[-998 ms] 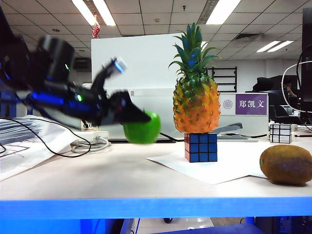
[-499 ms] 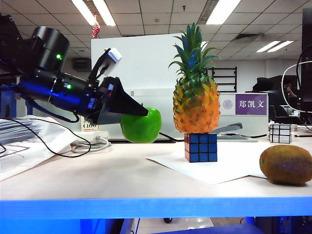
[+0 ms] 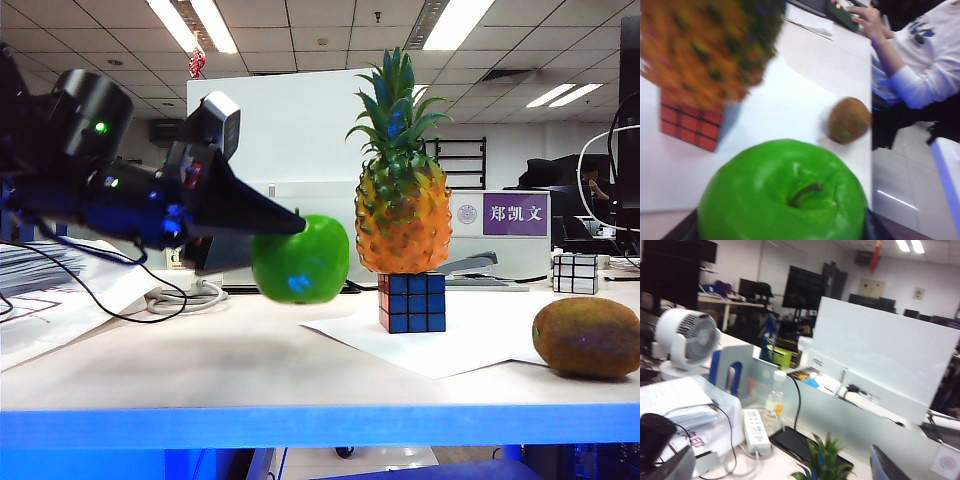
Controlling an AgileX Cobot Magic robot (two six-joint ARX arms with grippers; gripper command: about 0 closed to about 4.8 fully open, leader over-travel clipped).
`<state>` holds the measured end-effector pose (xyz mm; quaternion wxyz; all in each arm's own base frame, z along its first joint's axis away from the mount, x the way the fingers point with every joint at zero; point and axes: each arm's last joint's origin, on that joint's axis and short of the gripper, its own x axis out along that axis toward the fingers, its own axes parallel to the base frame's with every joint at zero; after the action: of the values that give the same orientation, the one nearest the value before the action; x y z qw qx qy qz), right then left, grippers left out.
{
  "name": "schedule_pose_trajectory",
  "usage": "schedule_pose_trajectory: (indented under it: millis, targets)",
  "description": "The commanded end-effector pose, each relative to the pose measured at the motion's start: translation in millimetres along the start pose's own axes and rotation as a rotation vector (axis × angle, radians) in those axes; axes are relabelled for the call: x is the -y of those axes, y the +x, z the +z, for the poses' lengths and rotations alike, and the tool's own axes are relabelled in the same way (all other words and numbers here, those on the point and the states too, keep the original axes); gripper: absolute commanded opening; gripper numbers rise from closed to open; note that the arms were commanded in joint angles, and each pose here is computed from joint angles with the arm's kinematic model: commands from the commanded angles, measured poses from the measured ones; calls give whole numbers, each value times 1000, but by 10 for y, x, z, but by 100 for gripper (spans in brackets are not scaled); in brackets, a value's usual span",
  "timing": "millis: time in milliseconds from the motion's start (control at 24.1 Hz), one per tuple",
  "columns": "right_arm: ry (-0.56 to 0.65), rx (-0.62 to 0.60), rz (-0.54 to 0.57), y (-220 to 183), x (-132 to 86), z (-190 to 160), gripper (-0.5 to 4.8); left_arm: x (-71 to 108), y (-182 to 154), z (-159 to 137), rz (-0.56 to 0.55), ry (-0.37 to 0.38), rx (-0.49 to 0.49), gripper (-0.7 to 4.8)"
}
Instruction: Arrange all the fruits from large to small from left to right in a row.
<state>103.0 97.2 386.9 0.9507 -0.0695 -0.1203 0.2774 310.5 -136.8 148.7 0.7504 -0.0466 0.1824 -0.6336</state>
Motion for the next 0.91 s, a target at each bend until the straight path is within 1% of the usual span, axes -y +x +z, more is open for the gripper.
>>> schedule_pose_trajectory:
  millis: [42,166,333,499,582,707,748,915]
  targets:
    - [1,13,-7,-42,18,36,479,79,23,14,-64,15,41,-5]
    - [2,19,-9,-70,27,49,479,168,128,60,-101,45,66,-5]
    - [2,16,-7,-73,26,46,479,328,340,93,-134,99,73,-6]
    - [-6,4,-33,-105,41,48,479,456,499,83,-138,106,60,-6]
    - [-14,-7,-31,-131,45,43,479,478,538,77,-113,111,59,-6]
    - [-14,-8,-32,-174,57,50,479,484,598,45,-49,148,57,-6]
    - [-13,-6,-33,-190,62,55,479,474,615,23,-38,148,56,-6]
    - [-12,-2,-36,-259,81,69,479,441,732,-125,-62,105,28,-6]
